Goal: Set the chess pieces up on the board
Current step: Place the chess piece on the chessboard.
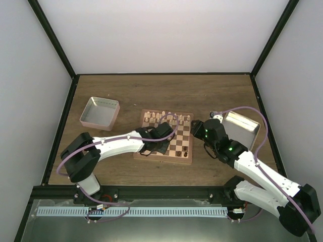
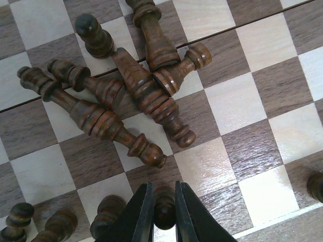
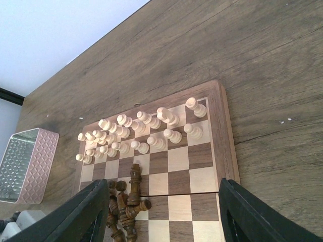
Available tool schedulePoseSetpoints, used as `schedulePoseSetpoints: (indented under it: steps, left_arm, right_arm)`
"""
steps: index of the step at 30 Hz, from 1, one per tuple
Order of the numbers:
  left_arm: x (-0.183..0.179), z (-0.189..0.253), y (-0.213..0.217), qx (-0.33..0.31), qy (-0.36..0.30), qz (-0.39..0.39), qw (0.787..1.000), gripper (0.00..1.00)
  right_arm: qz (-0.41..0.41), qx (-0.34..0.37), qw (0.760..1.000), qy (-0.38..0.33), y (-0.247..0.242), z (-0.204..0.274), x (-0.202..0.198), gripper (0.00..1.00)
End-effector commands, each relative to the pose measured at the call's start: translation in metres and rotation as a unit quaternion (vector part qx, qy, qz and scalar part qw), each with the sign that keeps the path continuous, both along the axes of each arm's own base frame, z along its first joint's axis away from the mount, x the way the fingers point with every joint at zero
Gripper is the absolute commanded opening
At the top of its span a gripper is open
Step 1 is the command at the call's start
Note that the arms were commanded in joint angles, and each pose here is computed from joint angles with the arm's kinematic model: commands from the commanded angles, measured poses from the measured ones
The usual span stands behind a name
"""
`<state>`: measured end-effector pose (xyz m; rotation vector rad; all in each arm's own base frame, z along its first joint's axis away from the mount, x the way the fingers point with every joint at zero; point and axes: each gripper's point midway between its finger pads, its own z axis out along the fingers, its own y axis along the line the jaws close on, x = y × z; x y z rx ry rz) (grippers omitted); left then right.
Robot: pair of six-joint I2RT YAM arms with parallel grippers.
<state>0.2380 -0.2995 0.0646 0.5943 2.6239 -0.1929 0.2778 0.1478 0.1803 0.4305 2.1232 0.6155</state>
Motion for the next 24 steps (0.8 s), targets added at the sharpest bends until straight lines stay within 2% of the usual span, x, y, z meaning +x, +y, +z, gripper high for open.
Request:
schedulePoseSetpoints:
  steps: [1,8,12,18,24]
  left_arm:
    - [0.008,0.004,-0.01,-0.007,-0.017,-0.004,1.0,0.13]
    - [0.008,-0.005,-0.007,0.007,-0.015,-0.005,1.0,0.16]
    - [0.008,-0.002,-0.008,0.003,-0.014,-0.006,1.0,0.24]
    - [0.008,0.035,-0.02,-0.048,-0.026,-0.015,0.998,0.33]
    - [0.022,0.065,0.007,-0.059,-0.061,0.036,0.996,0.36]
  right_arm:
    - [-0.014,0.0,1.0,-0.003,-0.006,0.001,0.003,0.61]
    - [-0.014,0.0,1.0,-0.001,-0.006,0.0,0.002,0.61]
    - [-0.013,0.001,1.0,-0.002,-0.005,0.001,0.003,0.61]
    - [-0.012,0.007,1.0,-0.006,-0.004,0.005,0.003,0.61]
    - [0.009,0.014,1.0,-0.011,0.004,0.01,0.003,0.61]
